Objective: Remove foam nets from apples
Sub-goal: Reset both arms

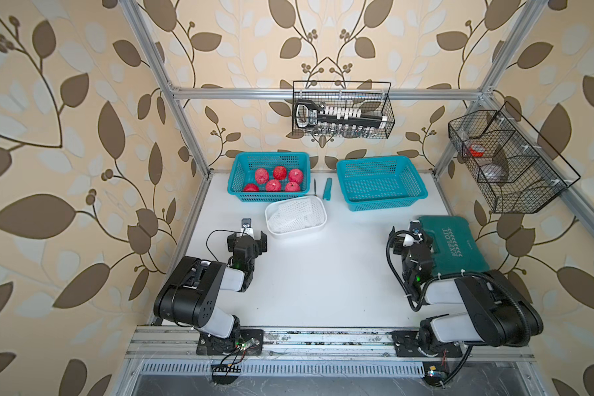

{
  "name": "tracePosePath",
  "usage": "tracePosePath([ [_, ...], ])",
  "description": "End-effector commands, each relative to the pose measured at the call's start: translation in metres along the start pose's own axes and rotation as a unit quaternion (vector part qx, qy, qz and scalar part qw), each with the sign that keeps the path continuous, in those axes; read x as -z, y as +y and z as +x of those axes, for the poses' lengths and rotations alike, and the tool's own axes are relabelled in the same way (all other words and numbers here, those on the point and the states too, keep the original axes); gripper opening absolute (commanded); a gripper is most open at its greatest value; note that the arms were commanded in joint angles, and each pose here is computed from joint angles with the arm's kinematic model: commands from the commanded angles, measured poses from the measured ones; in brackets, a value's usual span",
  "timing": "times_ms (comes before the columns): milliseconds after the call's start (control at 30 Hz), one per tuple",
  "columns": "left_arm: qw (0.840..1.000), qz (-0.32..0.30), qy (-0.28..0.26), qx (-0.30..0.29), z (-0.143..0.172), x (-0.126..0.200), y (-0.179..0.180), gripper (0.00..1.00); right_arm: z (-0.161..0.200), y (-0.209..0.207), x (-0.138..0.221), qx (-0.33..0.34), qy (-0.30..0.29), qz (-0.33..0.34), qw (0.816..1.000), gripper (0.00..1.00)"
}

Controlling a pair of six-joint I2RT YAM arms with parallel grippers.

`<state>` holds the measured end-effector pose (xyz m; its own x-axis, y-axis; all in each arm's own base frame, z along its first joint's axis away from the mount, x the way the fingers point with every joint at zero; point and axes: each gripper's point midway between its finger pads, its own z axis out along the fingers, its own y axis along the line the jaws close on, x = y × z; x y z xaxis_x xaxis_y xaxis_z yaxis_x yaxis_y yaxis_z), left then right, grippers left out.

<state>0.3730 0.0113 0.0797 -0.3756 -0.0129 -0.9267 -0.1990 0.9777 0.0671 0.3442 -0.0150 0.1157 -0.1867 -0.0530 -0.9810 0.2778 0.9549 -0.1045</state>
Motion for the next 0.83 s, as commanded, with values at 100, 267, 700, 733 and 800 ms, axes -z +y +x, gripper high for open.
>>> tracePosePath([
  [100, 0.998, -0.014, 0.021, 0.058, -0.001, -0.006, 0.018, 0.99, -0.016, -0.002, -0.003, -0.031, -0.031, -0.013, 0.999, 1.00],
  [267, 0.999, -0.019, 0.019, 0.043, -0.002, -0.006, 0.013, 0.99, -0.005, -0.005, -0.018, -0.039, -0.014, -0.015, 0.999, 1.00],
  [700, 0.999, -0.019, 0.025, 0.045, -0.001, -0.008, 0.014, 0.99, 0.003, -0.008, -0.034, -0.056, 0.034, -0.029, 0.997, 0.99],
  [733, 0.999, -0.018, 0.025, 0.045, -0.001, -0.008, 0.013, 0.99, 0.004, -0.008, -0.034, -0.056, 0.034, -0.030, 0.997, 1.00],
  [800, 0.999, -0.018, 0.022, 0.046, -0.002, -0.007, 0.014, 0.99, 0.003, -0.009, -0.034, -0.056, 0.034, -0.029, 0.997, 1.00],
])
